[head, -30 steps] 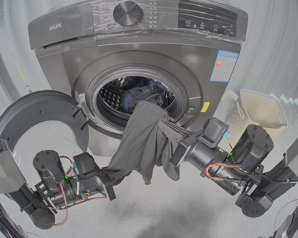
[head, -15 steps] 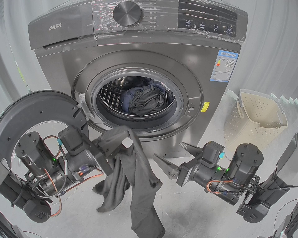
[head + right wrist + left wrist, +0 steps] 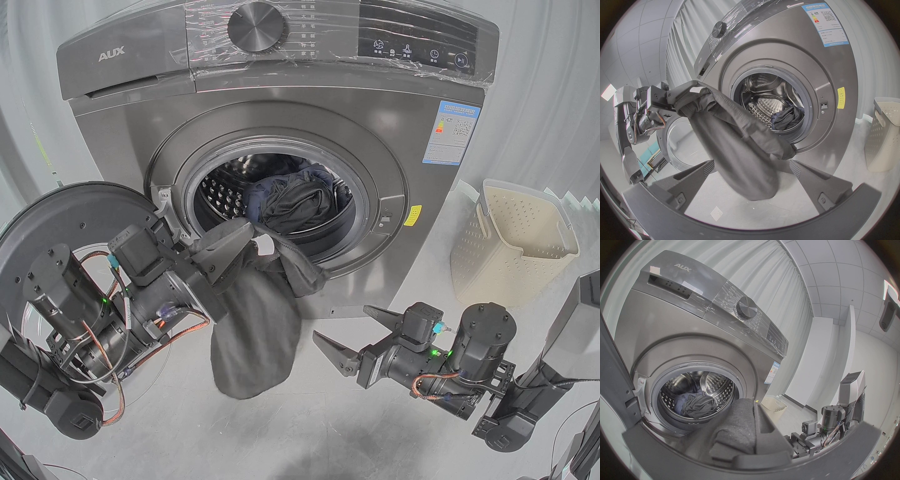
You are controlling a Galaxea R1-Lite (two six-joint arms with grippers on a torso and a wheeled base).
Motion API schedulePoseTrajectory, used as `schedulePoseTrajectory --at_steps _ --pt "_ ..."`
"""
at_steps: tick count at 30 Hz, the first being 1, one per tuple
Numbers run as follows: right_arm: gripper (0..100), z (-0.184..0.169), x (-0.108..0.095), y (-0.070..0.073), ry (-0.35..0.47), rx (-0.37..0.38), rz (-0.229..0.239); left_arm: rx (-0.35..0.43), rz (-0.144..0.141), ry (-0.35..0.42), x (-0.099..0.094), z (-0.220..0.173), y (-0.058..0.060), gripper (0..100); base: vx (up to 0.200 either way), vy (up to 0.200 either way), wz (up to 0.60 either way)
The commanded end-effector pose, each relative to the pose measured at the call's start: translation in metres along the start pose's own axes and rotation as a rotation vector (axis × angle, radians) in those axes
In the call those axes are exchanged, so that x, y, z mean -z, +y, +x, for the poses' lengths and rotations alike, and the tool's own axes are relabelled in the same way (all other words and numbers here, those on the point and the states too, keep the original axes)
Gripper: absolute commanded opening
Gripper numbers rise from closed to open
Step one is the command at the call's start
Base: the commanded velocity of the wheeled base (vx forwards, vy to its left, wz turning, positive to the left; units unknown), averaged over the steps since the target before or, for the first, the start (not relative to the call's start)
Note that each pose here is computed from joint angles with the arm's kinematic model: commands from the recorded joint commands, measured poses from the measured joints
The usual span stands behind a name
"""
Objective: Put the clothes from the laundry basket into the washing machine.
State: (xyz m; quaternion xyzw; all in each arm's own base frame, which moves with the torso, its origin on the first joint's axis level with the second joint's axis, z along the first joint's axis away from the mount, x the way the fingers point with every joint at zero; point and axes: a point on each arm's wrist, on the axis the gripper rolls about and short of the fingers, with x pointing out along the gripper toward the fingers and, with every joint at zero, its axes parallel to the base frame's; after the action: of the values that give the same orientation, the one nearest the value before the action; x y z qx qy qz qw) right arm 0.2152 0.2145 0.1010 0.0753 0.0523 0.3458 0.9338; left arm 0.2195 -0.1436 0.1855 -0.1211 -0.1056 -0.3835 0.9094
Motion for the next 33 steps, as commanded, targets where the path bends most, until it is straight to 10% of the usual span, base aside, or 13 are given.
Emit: schedulePoseTrajectory --at_steps 1,33 --pt "100 0.002 0.003 -0.003 0.006 0.009 -0.001 -0.001 0.004 -0.008 -0.002 -0.001 0.0 0 0.0 0.0 0.0" --pt "100 0.079 0.016 -0.005 -0.085 -0.05 -0.028 0.001 0.004 -0.017 -0.004 0.001 0.001 0 0.0 0.0 0.0"
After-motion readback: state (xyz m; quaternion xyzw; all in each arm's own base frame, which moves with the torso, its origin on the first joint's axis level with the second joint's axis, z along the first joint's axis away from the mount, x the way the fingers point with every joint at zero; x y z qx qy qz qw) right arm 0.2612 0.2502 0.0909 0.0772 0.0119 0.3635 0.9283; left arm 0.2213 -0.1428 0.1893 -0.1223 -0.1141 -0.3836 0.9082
